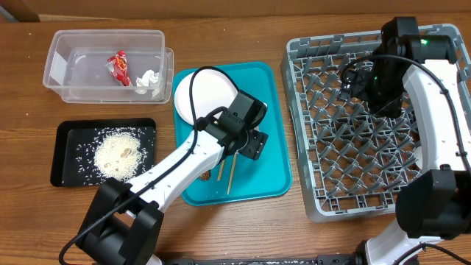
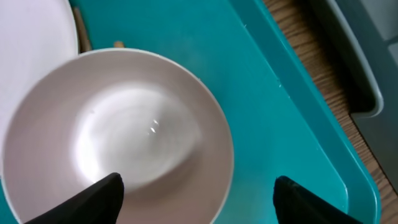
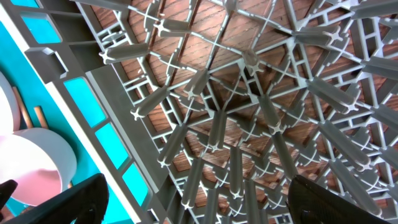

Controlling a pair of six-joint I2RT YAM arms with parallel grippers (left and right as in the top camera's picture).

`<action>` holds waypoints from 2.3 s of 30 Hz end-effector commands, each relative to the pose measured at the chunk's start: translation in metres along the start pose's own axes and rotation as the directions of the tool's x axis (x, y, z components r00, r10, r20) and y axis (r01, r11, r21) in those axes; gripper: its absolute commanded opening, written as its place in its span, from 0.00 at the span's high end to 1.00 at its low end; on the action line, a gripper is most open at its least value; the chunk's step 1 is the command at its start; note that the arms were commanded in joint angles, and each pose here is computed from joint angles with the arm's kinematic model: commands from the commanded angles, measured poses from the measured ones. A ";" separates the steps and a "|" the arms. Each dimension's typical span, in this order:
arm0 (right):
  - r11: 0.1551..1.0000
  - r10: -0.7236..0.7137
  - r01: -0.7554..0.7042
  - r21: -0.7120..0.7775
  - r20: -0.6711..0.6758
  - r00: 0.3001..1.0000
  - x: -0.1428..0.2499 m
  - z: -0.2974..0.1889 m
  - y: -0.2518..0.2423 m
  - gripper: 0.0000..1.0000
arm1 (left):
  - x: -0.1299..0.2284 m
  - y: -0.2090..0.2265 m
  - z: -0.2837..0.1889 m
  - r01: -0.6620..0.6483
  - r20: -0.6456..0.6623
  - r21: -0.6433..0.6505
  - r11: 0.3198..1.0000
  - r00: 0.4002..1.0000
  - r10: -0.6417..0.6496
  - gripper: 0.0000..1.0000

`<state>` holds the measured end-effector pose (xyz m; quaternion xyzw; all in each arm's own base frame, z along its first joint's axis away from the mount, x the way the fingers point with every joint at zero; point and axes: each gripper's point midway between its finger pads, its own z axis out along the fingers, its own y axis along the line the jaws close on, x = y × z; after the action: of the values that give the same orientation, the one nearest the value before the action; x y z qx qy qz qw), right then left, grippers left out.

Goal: Sort waste into correct bins and load items into the dishwasher

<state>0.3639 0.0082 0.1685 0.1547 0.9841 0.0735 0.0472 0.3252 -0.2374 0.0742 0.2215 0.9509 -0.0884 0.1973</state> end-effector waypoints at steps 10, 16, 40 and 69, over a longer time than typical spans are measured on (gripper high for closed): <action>1.000 -0.013 0.013 0.004 0.014 1.000 -0.003 -0.004 0.003 0.07 | -0.040 0.097 -0.135 0.337 0.269 -0.057 0.940 0.912 -0.311 0.01; 0.977 -0.202 0.210 -0.047 0.136 0.970 -0.009 -0.039 0.065 0.05 | 0.005 0.164 -0.180 0.522 0.285 -0.142 0.841 0.836 -0.470 0.00; 0.867 -0.499 0.494 -0.070 -0.112 0.859 0.098 0.090 0.191 0.11 | 0.042 0.187 -0.158 0.670 0.155 -0.174 0.721 0.742 -0.652 0.00; 0.885 -0.464 0.464 -0.045 -0.171 0.869 0.099 0.154 0.195 0.92 | 0.041 0.187 -0.158 0.670 0.159 -0.173 0.721 0.742 -0.651 0.00</action>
<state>0.3485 0.2418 0.0472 -0.0936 0.9926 0.0758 -0.0163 0.3206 -0.0149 0.1835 -0.1484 0.9638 -0.0509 0.2156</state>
